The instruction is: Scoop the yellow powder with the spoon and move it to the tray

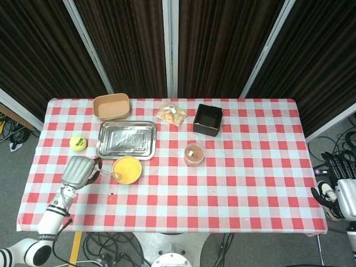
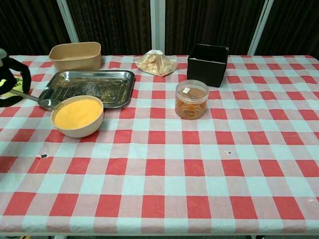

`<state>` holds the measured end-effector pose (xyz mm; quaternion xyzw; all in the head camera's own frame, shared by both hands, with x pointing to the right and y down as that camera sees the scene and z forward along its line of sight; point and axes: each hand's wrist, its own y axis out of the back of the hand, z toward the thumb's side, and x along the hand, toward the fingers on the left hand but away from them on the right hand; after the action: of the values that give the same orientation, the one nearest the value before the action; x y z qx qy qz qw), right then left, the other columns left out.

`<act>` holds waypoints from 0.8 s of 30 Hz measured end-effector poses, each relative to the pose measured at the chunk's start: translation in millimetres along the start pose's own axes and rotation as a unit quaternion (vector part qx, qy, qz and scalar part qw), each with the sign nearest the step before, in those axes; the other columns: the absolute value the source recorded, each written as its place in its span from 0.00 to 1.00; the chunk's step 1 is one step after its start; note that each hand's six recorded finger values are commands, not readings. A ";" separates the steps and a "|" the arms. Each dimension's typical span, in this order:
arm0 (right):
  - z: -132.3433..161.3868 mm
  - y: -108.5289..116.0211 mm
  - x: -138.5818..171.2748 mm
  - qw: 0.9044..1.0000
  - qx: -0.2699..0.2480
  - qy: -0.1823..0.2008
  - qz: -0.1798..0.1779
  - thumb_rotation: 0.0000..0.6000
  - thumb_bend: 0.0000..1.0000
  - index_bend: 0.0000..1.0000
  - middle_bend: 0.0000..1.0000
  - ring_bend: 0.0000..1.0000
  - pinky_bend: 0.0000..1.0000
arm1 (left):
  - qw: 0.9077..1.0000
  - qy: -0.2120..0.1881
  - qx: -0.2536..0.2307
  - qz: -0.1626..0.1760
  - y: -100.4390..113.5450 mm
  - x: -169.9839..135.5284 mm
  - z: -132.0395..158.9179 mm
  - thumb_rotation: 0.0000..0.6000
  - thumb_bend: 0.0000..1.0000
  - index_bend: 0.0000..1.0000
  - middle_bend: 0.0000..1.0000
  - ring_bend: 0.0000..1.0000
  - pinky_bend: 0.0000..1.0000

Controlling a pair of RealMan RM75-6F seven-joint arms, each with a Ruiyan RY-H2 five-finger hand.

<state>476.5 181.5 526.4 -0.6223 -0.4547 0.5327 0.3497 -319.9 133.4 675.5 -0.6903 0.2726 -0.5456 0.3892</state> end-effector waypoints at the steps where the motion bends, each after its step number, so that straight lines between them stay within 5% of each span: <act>1: 0.3 0.2 0.1 1.000 0.000 0.000 0.000 1.00 0.24 0.00 0.07 0.00 0.00 | 1.000 -0.003 0.003 -0.002 -1.0 6.6 2.8 1.00 0.41 0.63 0.91 0.93 1.00; 9: -2.0 -0.9 2.9 1.000 -0.001 -0.007 0.003 1.00 0.24 0.00 0.06 0.00 0.00 | 0.999 -0.002 0.031 -0.019 -14.0 36.1 13.1 1.00 0.41 0.60 0.91 0.93 1.00; 18: -1.9 -3.3 2.9 1.000 -0.004 -0.007 0.005 1.00 0.24 0.00 0.07 0.00 0.00 | 0.998 -0.005 0.042 -0.039 -22.8 41.6 19.3 1.00 0.41 0.40 0.90 0.93 1.00; 24: -3.0 -5.1 3.0 1.000 -0.007 -0.008 0.007 1.00 0.24 0.00 0.07 0.00 0.00 | 0.998 -0.015 0.042 -0.046 -20.9 40.4 21.8 1.00 0.41 0.43 0.90 0.93 1.00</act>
<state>478.5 186.2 530.6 -0.6237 -0.4565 0.5369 0.3380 -289.5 117.8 712.6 -0.6933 0.2120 -0.5632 0.3965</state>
